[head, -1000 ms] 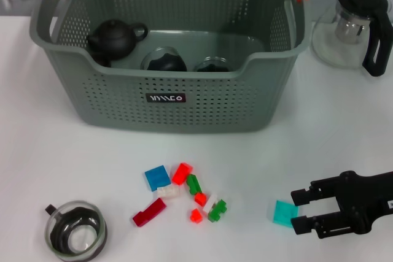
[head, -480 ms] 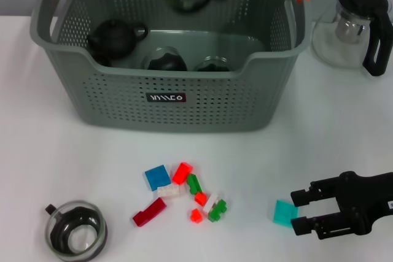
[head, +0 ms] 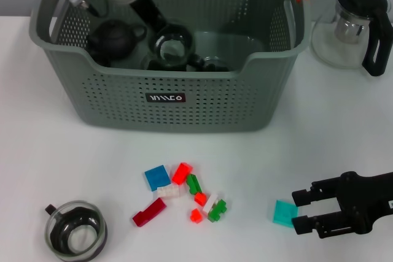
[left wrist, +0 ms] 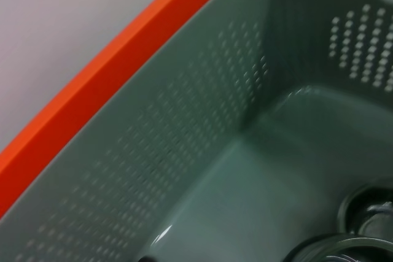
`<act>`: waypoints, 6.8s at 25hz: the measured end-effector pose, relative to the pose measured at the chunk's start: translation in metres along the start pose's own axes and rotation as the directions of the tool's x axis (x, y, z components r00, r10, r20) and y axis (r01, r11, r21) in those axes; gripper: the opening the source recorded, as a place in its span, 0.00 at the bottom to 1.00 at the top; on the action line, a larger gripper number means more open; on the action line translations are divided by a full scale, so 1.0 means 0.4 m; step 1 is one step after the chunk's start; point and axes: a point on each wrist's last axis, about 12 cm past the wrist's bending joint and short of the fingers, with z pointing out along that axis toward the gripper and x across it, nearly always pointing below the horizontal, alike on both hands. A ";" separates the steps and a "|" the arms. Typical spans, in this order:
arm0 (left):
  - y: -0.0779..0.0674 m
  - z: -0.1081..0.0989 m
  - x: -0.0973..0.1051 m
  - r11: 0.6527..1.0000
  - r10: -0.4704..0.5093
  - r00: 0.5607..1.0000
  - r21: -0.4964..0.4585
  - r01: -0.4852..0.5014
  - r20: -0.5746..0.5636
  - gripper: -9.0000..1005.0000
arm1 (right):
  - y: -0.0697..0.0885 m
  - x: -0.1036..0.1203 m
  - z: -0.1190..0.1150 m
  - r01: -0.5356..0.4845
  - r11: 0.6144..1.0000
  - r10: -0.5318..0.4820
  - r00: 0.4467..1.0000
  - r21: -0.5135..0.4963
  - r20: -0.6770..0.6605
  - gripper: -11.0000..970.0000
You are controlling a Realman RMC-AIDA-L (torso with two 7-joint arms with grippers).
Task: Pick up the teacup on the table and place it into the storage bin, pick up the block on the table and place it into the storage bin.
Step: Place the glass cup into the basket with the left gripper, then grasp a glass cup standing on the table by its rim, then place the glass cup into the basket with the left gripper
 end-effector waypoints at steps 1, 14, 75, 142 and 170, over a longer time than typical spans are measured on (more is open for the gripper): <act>0.004 0.002 0.005 1.000 -0.004 1.000 -0.005 0.004 0.001 0.06 | 0.000 0.001 0.000 -0.001 1.000 0.001 1.000 0.002 0.000 0.71; 0.008 0.015 0.016 0.999 -0.033 0.999 -0.014 0.033 0.028 0.15 | -0.001 0.004 -0.001 -0.014 1.000 0.014 1.000 0.005 0.000 0.71; -0.193 -0.105 0.466 0.933 0.199 0.954 0.340 -0.114 -0.226 0.74 | -0.008 -0.014 0.002 -0.019 1.000 0.019 1.000 0.005 -0.004 0.71; 0.184 -0.229 0.174 0.604 -0.665 0.628 0.785 0.136 0.404 0.04 | -0.010 -0.015 0.002 -0.009 1.000 0.009 1.000 0.009 -0.004 0.71; -0.036 0.021 -0.034 0.988 0.155 0.988 -0.016 -0.155 -0.008 0.04 | -0.010 -0.006 0.001 -0.026 1.000 0.026 1.000 0.011 -0.003 0.71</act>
